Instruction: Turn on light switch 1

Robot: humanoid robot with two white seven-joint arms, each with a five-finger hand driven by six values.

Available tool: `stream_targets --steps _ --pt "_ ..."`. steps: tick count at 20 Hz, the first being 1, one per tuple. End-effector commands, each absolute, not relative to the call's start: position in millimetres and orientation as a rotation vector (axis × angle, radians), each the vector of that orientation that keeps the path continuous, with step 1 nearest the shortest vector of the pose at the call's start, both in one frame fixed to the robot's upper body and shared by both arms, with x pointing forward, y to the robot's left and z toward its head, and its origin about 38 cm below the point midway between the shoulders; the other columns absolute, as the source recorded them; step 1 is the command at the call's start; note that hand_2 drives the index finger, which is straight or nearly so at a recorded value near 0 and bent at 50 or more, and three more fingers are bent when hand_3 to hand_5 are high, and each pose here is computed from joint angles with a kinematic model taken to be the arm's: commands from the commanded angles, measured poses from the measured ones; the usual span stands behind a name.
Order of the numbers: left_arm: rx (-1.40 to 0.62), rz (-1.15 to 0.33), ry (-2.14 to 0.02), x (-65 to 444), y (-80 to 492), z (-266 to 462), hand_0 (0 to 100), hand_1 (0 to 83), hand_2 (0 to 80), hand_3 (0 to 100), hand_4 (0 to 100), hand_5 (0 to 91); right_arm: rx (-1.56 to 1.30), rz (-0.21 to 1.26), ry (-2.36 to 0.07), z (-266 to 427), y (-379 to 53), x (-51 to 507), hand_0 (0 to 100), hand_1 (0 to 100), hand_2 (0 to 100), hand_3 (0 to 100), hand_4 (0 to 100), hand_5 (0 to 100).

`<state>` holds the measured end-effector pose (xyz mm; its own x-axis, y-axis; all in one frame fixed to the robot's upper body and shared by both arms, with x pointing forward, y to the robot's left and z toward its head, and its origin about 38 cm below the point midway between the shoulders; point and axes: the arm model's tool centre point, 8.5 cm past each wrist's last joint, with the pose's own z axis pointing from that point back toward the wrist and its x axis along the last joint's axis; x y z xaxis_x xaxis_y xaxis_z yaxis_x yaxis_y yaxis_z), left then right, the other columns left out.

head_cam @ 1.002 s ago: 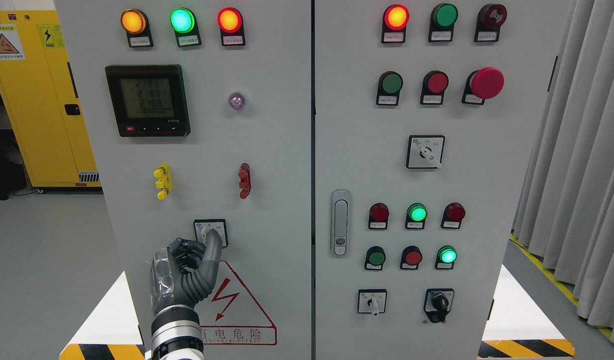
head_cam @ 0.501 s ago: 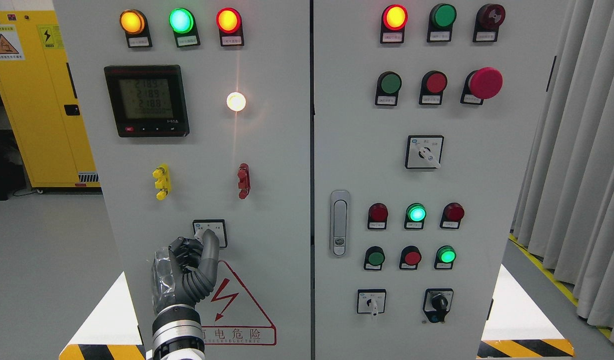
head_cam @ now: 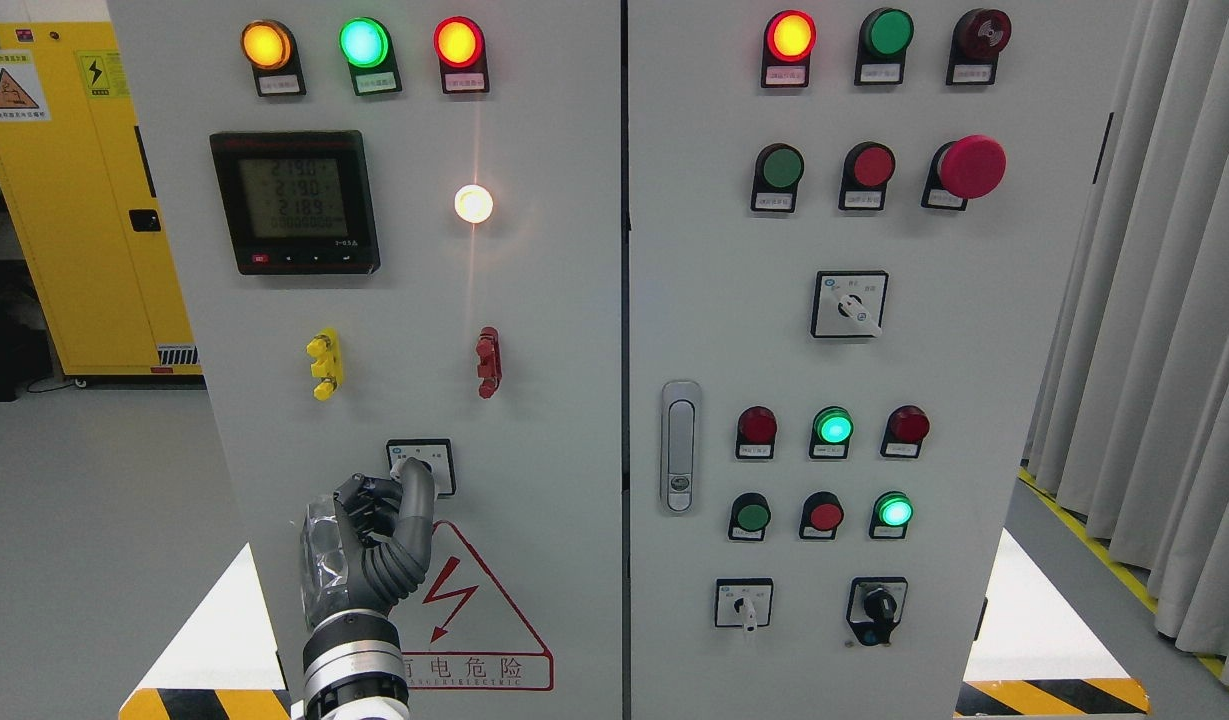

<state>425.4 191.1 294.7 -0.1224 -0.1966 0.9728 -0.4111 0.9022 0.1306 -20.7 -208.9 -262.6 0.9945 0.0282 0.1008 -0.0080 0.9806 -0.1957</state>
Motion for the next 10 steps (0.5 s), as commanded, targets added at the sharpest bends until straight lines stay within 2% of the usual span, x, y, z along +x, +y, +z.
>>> stream_targets --steps 1,4,5,10 --pt "0.465 0.19 -1.696 425.7 190.9 293.1 49 51.8 65.5 97 88 80.8 -0.198 -0.011 -0.099 -262.7 -209.4 -21.4 0 50 4 0 0 0" --pt "0.466 0.19 -1.695 425.5 191.0 292.5 43 52.3 65.5 96 88 80.8 -0.197 -0.01 -0.099 -262.7 -209.3 -21.4 0 50 4 0 0 0" --pt "0.465 0.19 -1.693 425.8 190.9 292.0 36 52.3 65.5 96 88 80.7 -0.197 -0.01 -0.099 -262.7 -209.3 -21.4 0 50 4 0 0 0" --pt "0.464 0.188 -1.693 425.7 190.4 291.5 28 52.8 65.8 96 88 80.5 -0.198 -0.011 -0.099 -262.7 -209.4 -21.4 0 50 4 0 0 0"
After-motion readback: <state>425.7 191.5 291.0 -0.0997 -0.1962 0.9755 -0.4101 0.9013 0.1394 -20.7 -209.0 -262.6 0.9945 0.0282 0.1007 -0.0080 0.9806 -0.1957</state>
